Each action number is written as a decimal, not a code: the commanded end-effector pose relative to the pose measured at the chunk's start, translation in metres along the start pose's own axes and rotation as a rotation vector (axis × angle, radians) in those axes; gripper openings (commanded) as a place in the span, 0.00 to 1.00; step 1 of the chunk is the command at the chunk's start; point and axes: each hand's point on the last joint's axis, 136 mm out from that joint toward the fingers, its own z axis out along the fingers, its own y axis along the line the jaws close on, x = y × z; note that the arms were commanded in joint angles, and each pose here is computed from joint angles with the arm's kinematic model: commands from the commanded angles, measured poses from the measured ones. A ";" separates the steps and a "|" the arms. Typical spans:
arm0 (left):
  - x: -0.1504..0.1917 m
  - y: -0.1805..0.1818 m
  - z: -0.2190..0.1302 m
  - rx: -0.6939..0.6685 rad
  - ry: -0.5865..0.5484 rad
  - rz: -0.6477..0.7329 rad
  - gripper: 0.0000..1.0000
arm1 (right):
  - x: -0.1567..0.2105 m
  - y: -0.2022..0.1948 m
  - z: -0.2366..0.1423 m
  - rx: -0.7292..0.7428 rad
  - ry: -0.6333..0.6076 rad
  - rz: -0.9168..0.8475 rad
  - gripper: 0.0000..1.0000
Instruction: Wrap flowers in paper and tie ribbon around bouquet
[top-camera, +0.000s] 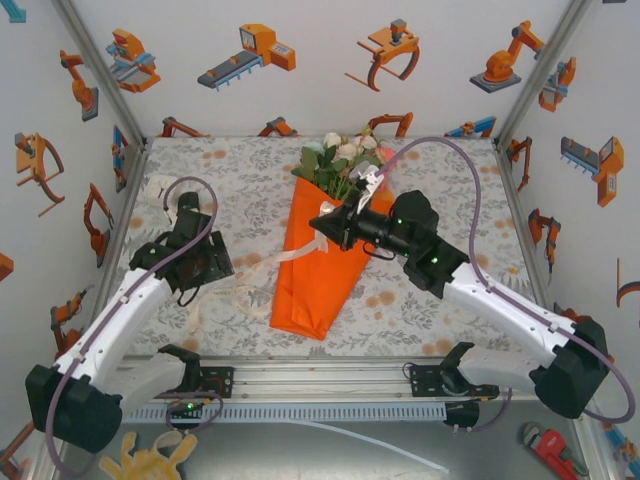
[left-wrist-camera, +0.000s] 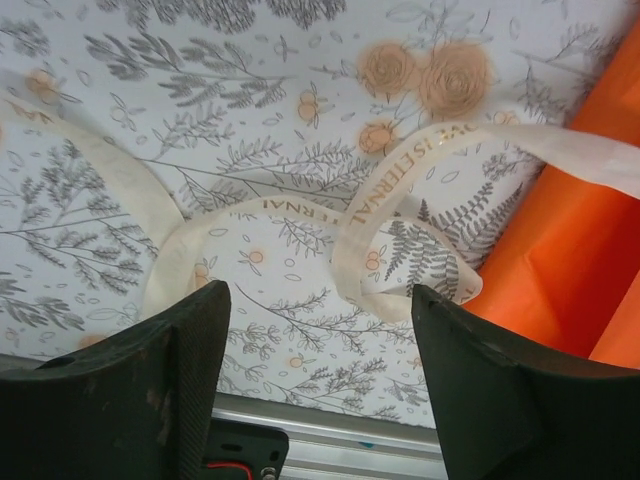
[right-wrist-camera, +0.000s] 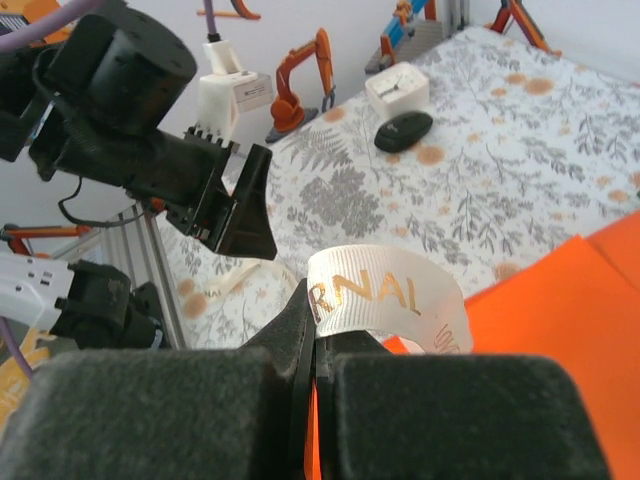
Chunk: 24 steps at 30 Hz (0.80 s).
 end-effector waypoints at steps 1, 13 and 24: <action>0.014 -0.008 0.017 0.032 0.068 -0.022 0.70 | 0.013 -0.014 -0.009 0.068 0.050 0.041 0.00; 0.029 0.067 0.026 -0.212 -0.126 -0.581 0.61 | -0.004 -0.045 -0.051 0.205 0.009 0.059 0.00; 0.043 0.101 0.040 -0.437 -0.041 -0.539 0.75 | -0.001 -0.047 -0.061 0.203 0.003 0.067 0.00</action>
